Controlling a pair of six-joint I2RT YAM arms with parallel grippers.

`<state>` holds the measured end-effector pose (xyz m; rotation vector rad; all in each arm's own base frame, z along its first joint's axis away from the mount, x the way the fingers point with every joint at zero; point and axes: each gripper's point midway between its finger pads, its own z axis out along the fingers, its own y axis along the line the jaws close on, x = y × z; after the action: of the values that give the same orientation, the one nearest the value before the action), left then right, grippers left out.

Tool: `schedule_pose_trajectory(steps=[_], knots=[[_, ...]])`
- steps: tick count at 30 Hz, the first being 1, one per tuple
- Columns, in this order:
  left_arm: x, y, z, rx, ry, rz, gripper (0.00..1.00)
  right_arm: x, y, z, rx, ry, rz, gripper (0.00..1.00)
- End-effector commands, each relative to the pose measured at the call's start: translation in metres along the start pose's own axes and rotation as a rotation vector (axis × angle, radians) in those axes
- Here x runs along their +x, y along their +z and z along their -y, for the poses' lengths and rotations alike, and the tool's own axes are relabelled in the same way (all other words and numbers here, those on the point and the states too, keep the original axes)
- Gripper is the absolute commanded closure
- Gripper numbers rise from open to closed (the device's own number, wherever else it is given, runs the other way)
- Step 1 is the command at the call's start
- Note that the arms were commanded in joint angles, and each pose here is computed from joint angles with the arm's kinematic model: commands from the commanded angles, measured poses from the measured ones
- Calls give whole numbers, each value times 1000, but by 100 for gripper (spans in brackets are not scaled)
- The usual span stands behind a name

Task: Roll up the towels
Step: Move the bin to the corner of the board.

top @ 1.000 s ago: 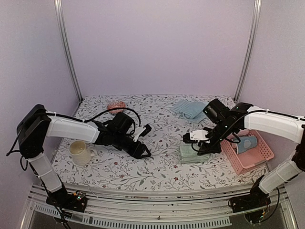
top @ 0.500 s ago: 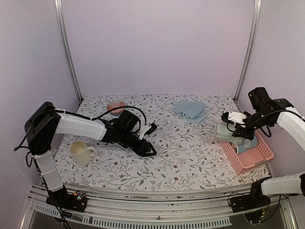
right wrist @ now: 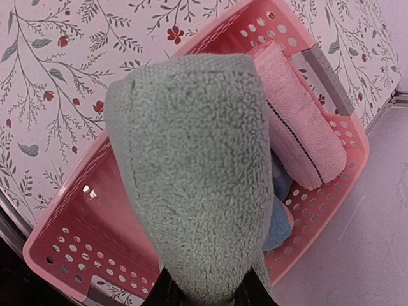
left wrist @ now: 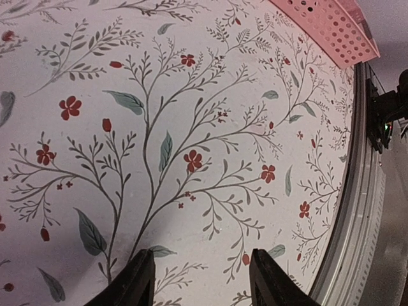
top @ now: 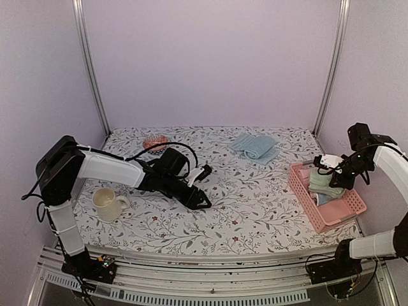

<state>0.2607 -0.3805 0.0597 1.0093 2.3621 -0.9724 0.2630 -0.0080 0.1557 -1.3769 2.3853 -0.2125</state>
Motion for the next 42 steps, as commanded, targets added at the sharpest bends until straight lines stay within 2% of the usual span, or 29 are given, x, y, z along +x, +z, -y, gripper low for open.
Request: schedule_pose_trajectory(steps=[1, 7, 16, 29, 35, 42], knots=[[2, 6, 2, 21, 14, 1, 48, 21, 13, -16, -63, -30, -92, 97], [5, 9, 2, 24, 7, -3, 48, 17, 19, -22, -121, -47, -75, 97], [6, 7, 2, 24, 0, -10, 48, -24, 36, 34, -114, 37, 10, 97], [11, 5, 1, 17, -12, -15, 48, -71, 70, 67, -69, -67, -1, 97], [13, 6, 3, 24, -16, -18, 48, -95, 100, 87, -72, -49, 5, 97], [19, 2, 2, 11, -19, -21, 48, -114, 127, 123, 0, -40, 19, 97]])
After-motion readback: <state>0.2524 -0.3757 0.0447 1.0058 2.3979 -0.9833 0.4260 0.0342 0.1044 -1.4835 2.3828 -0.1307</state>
